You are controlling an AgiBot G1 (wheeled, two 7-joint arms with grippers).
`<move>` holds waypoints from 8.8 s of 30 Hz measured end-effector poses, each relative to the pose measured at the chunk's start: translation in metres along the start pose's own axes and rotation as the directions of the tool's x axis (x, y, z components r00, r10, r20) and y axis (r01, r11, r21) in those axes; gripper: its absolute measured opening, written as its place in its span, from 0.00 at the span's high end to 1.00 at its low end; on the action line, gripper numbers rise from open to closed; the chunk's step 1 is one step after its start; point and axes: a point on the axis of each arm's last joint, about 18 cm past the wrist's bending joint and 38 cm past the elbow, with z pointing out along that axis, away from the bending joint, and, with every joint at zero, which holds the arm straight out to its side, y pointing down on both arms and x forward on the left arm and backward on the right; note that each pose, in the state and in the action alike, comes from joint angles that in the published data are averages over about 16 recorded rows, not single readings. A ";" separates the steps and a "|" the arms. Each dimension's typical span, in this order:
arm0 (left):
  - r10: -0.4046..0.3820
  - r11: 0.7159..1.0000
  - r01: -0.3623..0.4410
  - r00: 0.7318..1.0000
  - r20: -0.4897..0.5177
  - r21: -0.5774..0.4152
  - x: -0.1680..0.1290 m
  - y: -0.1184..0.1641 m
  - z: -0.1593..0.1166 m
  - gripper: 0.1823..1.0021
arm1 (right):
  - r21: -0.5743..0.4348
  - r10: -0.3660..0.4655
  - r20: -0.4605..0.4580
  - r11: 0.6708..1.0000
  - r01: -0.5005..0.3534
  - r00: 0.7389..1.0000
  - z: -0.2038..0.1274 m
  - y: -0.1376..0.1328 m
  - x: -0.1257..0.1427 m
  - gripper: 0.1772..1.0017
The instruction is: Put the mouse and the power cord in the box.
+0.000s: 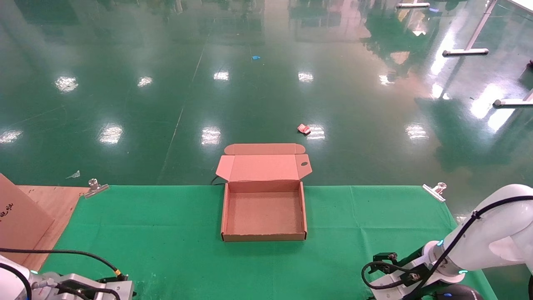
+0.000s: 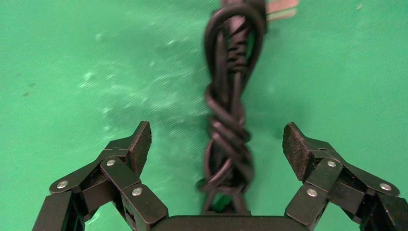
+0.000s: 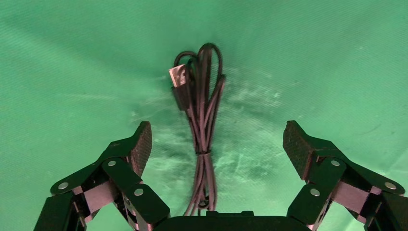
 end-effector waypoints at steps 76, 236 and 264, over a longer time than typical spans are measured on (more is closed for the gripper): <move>0.337 0.901 -0.392 0.902 0.268 0.186 -0.107 -0.225 -0.246 0.83 | 0.248 -0.075 -0.370 0.952 0.177 0.926 -0.264 -0.074 0.143 0.90; -0.182 0.825 -0.163 0.829 0.529 0.541 -0.068 -0.118 -0.161 0.00 | 0.157 -0.015 -0.473 0.982 0.101 0.881 -0.031 -0.173 0.162 0.50; -0.205 0.624 -0.093 0.939 0.277 0.776 -0.015 -0.157 -0.176 0.00 | 0.739 0.521 -0.153 0.625 -0.253 0.840 -0.074 -0.153 0.070 0.01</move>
